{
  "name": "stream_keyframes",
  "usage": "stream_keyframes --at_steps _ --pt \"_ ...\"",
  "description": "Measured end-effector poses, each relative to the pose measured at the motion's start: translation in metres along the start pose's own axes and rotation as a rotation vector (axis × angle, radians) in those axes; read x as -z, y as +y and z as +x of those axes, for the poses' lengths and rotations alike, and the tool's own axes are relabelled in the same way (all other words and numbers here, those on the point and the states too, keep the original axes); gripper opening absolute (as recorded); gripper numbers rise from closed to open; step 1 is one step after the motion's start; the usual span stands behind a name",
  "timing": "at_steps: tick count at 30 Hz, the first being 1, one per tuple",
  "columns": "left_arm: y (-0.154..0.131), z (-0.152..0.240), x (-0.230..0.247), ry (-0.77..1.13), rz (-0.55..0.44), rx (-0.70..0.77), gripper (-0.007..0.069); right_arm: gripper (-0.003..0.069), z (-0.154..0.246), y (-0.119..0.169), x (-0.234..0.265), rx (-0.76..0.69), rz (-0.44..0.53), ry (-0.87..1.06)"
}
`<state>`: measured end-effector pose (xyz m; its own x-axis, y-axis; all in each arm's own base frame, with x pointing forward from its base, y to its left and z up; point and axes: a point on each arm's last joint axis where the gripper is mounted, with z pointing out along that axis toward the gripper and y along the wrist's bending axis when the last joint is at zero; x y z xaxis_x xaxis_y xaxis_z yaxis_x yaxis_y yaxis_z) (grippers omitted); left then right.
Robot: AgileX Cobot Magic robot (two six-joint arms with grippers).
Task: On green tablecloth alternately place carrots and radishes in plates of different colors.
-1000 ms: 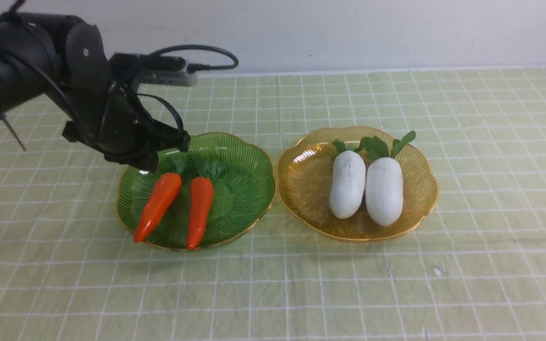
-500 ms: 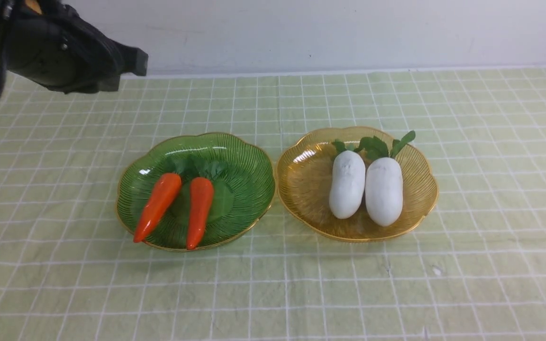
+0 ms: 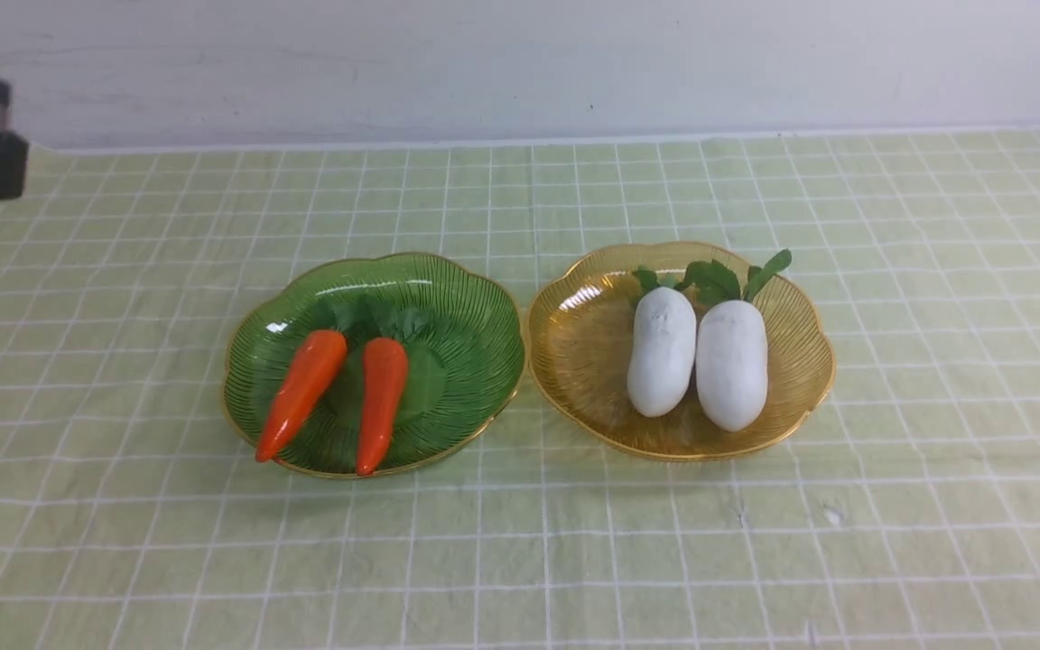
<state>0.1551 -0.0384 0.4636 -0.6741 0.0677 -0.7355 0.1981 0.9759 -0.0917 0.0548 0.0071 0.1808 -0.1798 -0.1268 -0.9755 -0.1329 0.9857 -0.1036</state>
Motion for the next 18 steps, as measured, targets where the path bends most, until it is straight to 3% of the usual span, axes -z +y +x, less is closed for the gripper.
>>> stream_keyframes --at_steps 5,13,14,18 --pt "0.0 0.019 0.027 -0.052 0.004 -0.031 -0.0008 -0.0015 0.0 0.0 0.0 0.001 0.0 0.001" --pt "0.004 0.101 0.048 -0.087 0.021 -0.045 -0.0008 -0.0015 0.0 0.0 0.0 0.002 0.0 0.004" --pt "0.005 0.13 0.042 -0.147 0.042 -0.037 -0.0008 -0.0015 0.0 0.0 0.0 0.002 -0.001 0.005" --pt "0.006 0.166 0.026 -0.351 0.083 -0.012 -0.0008 -0.0015 0.0 0.0 0.0 0.002 -0.001 0.005"
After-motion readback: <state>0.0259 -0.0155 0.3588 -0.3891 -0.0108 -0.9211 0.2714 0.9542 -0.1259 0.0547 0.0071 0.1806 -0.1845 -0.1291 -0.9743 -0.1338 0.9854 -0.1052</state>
